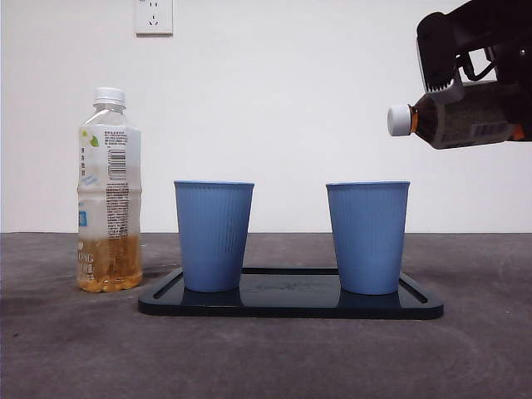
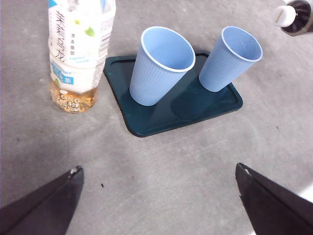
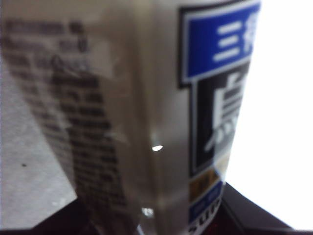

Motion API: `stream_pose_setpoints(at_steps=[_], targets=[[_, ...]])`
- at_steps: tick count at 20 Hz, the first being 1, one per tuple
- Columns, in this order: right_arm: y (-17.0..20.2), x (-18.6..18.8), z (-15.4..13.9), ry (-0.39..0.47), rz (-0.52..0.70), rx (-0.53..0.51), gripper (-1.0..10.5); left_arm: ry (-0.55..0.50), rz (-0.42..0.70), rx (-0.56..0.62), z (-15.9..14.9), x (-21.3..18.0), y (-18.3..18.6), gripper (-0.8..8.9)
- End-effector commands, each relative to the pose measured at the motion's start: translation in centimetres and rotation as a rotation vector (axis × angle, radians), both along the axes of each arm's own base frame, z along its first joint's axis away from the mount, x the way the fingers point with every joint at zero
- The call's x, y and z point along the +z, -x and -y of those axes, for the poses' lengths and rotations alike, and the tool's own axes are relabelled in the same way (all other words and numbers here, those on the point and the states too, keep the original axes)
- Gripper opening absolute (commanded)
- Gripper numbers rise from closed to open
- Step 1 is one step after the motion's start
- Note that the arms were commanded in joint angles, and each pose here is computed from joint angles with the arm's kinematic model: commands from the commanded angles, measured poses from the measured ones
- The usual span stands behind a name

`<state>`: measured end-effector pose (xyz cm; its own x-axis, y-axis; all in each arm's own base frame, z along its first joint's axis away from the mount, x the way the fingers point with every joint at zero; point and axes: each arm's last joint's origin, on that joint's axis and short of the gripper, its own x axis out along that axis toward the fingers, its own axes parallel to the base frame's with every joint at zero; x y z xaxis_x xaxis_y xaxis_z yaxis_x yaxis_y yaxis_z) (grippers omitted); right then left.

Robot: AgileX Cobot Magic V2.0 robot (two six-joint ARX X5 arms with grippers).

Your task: Pour the drink into the cup

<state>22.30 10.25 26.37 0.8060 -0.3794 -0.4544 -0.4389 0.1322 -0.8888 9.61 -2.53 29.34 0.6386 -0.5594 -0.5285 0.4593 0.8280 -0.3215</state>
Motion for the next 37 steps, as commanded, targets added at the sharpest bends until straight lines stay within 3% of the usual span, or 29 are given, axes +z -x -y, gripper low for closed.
stream_pose_setpoints(at_steps=[1,21,24,26,29,31,35,37], targets=[[-0.5,1.0,-0.7,0.037,0.045,0.001,1.0,0.004,0.027,-0.017,0.1,0.7,0.0,4.99],[-0.8,0.3,-1.3,0.058,0.021,0.011,1.0,0.003,0.023,-0.035,0.3,0.6,0.1,4.99],[-0.8,0.3,-1.3,-0.008,0.048,-0.015,1.0,0.003,0.023,-0.035,0.3,0.6,0.1,5.0],[-0.8,0.5,-1.3,-0.102,0.086,-0.051,1.0,0.003,0.023,-0.035,0.3,0.6,0.1,4.99],[0.0,1.5,-1.0,-0.344,0.146,-0.064,1.0,0.003,0.023,-0.035,0.3,0.6,0.1,5.0],[0.9,2.6,-0.5,-0.556,0.197,-0.087,1.0,0.003,0.023,-0.035,0.3,0.6,0.1,5.0],[2.3,4.5,1.8,-1.06,0.212,-0.159,1.0,0.003,0.023,-0.034,0.3,0.6,0.1,5.0],[2.2,5.0,2.8,-1.199,0.207,-0.156,1.0,0.003,0.023,-0.034,0.3,0.6,0.1,4.99]])
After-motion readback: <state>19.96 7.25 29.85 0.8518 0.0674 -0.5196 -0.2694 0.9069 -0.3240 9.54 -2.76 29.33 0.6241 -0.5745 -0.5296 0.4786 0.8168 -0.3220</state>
